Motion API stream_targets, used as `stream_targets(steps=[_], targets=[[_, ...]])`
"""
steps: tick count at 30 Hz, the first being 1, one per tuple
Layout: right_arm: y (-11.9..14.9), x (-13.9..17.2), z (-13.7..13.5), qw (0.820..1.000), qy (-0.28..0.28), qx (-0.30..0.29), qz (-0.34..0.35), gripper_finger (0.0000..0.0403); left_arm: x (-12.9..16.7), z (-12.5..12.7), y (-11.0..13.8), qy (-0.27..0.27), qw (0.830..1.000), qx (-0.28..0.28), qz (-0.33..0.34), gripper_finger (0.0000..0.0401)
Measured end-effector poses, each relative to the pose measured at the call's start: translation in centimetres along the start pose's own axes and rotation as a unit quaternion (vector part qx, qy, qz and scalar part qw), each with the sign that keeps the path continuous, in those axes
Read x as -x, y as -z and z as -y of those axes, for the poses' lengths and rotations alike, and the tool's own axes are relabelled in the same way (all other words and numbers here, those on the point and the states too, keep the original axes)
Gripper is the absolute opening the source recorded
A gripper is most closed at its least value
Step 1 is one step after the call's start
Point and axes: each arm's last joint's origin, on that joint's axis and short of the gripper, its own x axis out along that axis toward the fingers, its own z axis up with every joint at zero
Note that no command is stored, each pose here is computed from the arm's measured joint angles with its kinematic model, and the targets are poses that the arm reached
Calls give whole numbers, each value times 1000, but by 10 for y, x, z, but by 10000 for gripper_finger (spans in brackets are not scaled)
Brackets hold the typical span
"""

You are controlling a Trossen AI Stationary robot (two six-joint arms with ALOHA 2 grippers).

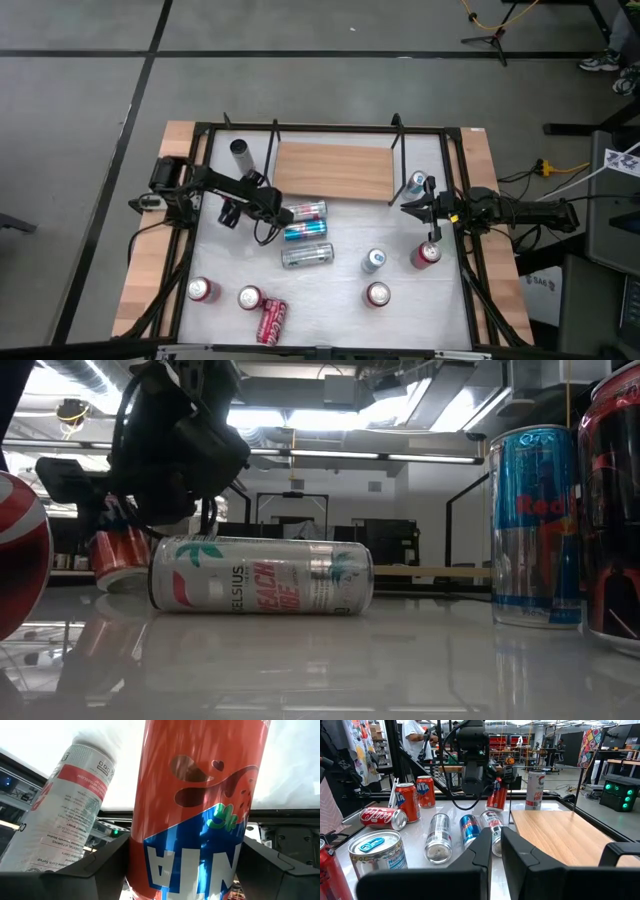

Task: Place canned beverage on shelf
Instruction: Put the top red soda can on the shelf

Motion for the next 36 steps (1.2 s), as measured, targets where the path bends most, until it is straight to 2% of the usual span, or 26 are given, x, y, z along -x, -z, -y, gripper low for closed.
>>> stream_targets(steps=[19, 28, 36], targets=[[0, 0, 0, 1000, 0, 0, 0, 33, 15, 27, -4, -50, 998, -40, 15, 292], [0, 0, 0, 1000, 0, 0, 0, 33, 15, 28, -5, -50, 998, -39, 17, 326], [0, 0, 0, 1000, 0, 0, 0, 33, 15, 28, -5, -49, 998, -39, 17, 330]])
